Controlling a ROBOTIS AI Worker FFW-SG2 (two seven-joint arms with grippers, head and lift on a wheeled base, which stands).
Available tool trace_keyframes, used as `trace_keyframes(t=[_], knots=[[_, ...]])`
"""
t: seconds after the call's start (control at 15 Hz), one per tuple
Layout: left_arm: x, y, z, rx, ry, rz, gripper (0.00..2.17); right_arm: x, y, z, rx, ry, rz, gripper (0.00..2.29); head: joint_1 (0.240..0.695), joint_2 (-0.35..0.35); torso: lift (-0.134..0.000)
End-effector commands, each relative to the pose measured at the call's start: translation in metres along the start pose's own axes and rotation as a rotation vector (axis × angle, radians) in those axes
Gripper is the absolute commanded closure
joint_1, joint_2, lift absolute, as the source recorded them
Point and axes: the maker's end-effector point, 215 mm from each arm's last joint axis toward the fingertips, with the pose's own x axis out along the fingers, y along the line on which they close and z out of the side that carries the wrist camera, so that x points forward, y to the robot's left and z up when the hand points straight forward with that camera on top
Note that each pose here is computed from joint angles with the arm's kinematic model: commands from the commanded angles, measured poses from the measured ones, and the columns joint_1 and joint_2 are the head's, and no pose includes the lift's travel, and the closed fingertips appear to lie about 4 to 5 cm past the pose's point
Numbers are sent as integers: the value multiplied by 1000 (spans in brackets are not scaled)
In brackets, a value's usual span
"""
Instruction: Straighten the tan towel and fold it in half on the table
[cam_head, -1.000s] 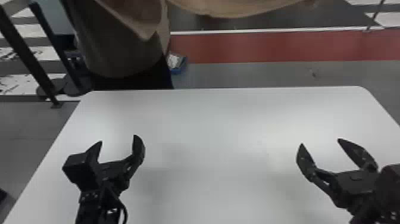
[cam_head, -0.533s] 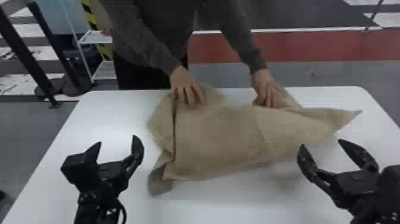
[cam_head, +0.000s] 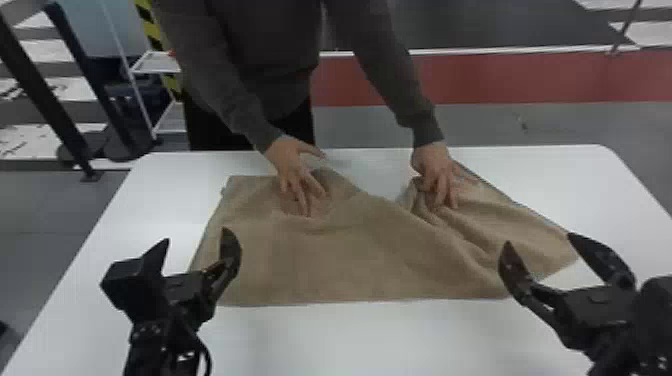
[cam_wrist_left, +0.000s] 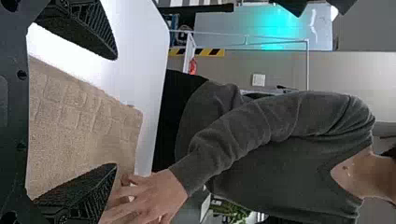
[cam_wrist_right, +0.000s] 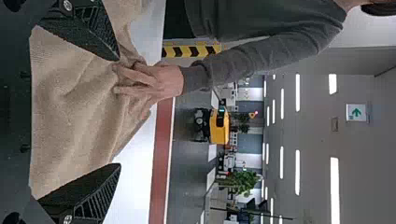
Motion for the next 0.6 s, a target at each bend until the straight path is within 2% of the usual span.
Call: trace_keyframes(t=[0.0,0.53], knots=[[-1,0,-1,-2,2,1,63,0,1,0,0,4,1,70,695,76,-123],[-1,-1,-2,-4,6,-2,56,-1,0,-1,-21,17,-2,66,695,76,-123]])
